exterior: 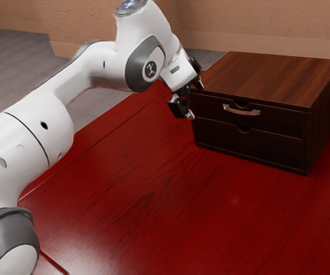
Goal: Pull the drawer handle with one arm to open the drawer
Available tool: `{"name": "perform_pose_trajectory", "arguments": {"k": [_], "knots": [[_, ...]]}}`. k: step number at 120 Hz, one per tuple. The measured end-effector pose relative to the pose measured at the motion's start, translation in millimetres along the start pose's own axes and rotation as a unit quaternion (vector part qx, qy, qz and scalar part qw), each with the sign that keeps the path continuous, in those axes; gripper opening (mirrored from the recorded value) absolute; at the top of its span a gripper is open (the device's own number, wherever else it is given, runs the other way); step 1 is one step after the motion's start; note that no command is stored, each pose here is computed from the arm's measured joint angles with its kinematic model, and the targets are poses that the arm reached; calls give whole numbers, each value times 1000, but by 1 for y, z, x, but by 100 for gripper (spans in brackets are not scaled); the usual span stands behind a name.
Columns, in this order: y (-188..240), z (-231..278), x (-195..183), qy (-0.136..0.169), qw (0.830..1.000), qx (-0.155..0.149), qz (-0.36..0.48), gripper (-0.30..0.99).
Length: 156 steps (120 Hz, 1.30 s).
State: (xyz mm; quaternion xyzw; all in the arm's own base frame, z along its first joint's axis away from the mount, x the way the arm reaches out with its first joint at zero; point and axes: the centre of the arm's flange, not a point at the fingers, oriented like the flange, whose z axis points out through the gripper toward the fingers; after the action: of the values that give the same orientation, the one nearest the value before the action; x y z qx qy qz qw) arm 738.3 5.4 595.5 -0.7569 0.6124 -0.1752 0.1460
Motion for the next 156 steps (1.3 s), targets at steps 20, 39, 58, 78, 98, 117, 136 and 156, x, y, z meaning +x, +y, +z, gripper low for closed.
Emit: {"name": "perform_pose_trajectory", "arguments": {"k": [20,39,58,78,98,117,136,156], "knots": [[5,8,26,15,999,1,32,69],[4,23,27,14,999,2,45,69],[10,33,49,30,997,0,66,69],[12,43,54,31,997,-2,76,69],[15,48,67,43,995,-2,88,69],[20,62,63,41,995,-12,89,70],[24,66,65,33,994,-12,99,69],[40,70,74,33,993,-24,109,70]]}}
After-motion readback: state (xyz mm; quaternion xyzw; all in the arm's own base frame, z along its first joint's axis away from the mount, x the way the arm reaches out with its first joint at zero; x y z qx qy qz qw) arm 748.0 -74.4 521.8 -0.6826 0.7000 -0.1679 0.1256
